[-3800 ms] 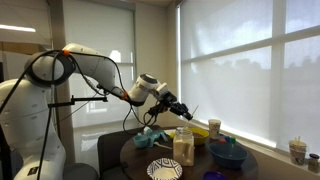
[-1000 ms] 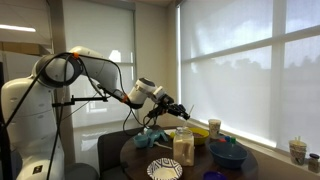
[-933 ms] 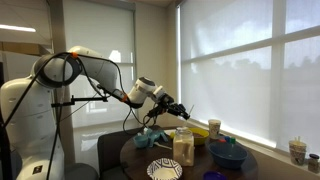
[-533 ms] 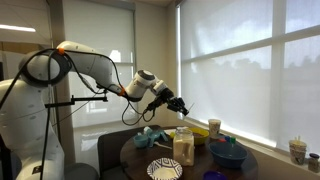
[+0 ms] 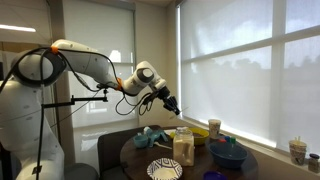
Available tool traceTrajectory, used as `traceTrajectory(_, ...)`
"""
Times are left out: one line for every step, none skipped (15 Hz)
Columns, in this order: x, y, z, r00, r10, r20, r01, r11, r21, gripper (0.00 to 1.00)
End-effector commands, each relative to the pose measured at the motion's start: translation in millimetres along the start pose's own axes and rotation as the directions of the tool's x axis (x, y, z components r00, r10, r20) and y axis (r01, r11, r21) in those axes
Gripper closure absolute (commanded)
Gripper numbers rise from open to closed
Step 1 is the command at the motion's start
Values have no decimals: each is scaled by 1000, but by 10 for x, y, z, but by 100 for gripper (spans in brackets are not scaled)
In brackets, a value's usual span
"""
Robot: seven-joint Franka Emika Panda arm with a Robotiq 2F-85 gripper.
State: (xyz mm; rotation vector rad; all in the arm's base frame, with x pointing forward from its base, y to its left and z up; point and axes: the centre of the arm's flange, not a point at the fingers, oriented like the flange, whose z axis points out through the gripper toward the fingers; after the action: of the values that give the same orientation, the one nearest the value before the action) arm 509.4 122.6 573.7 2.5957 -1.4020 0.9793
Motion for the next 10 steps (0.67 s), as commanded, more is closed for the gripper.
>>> traceTrajectory(-164,96,96,980,-114,160,110,993,34,96)
traceTrajectory(-220,107,133,968,-151,201,146,988,41,96)
traceTrajectory(-271,101,179,952,-169,255,168,985,29,96)
traceTrajectory(-211,56,141,976,-123,179,122,992,20,86)
traceTrajectory(-257,67,178,967,-144,210,142,990,25,86)
traceTrajectory(-277,73,197,962,-155,223,152,988,27,86)
traceTrajectory(-284,76,206,960,-160,228,157,987,28,86)
traceTrajectory(-286,77,207,960,-161,229,159,987,29,86)
traceTrajectory(-286,77,206,960,-162,230,159,987,29,96)
traceTrajectory(-364,87,211,949,-183,257,175,983,53,96)
